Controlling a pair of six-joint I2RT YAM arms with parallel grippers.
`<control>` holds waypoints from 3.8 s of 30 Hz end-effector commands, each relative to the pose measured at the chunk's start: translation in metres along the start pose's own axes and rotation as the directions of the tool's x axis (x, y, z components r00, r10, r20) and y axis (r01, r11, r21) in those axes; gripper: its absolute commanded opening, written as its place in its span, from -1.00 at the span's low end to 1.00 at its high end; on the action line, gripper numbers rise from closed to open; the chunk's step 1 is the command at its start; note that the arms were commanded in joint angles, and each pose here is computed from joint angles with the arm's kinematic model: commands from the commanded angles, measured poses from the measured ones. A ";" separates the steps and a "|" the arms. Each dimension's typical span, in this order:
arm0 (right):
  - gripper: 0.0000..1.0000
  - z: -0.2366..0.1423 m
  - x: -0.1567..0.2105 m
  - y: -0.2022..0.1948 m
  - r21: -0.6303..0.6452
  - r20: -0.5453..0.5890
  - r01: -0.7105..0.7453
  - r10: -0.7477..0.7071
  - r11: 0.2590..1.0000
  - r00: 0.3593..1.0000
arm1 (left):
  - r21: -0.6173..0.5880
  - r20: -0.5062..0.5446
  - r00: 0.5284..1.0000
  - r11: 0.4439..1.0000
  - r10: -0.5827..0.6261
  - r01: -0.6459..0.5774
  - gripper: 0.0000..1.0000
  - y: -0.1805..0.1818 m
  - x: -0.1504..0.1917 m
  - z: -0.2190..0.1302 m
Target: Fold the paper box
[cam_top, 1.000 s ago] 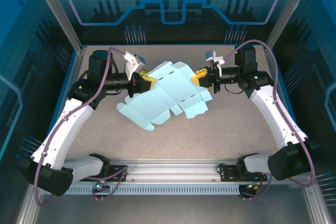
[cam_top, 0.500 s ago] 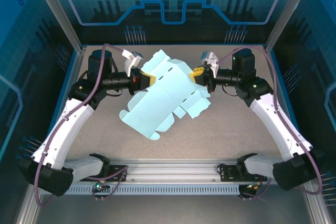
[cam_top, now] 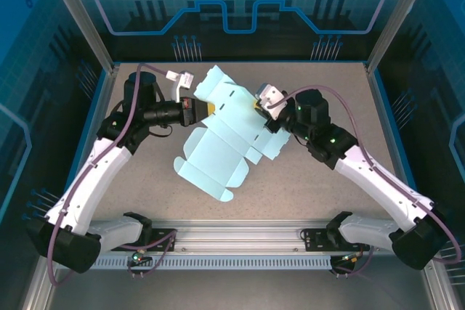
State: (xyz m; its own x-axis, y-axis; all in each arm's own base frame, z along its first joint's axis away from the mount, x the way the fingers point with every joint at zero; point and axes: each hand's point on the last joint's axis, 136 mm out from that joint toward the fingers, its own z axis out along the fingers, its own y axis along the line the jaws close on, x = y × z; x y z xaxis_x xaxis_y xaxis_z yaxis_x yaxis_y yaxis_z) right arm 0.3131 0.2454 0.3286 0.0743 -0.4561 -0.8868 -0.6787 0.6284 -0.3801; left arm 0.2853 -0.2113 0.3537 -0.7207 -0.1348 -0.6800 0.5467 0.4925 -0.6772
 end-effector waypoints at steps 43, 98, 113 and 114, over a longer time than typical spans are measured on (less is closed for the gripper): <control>-1.00 -0.009 0.026 0.016 -0.363 -0.101 -0.272 0.253 0.891 0.962 | -0.157 0.070 0.996 0.986 0.064 -0.052 -0.49 0.054 -0.010 0.019; -1.00 0.097 0.237 0.013 0.020 -0.742 -0.653 0.449 0.757 0.498 | -0.424 -0.236 0.964 0.906 -0.121 0.010 -0.18 0.193 0.198 0.174; -1.00 0.092 0.219 0.018 0.005 -0.715 -0.668 0.470 0.744 0.518 | -0.433 -0.261 0.950 0.900 -0.171 0.043 -0.31 0.210 0.223 0.181; -1.00 0.091 0.215 0.019 0.004 -0.710 -0.666 0.471 0.746 0.523 | -0.433 -0.261 0.950 0.900 -0.173 0.045 -0.31 0.211 0.224 0.181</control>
State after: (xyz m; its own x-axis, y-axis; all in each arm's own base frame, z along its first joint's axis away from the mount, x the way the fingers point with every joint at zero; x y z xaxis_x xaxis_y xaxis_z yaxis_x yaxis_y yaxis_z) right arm 0.3922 0.2025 0.0873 -0.8087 -0.4075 -0.4243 -0.5405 0.7993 0.2627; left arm 0.3217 -0.2920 0.0254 -0.8692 0.0036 -0.4945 0.2949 0.8065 -0.5124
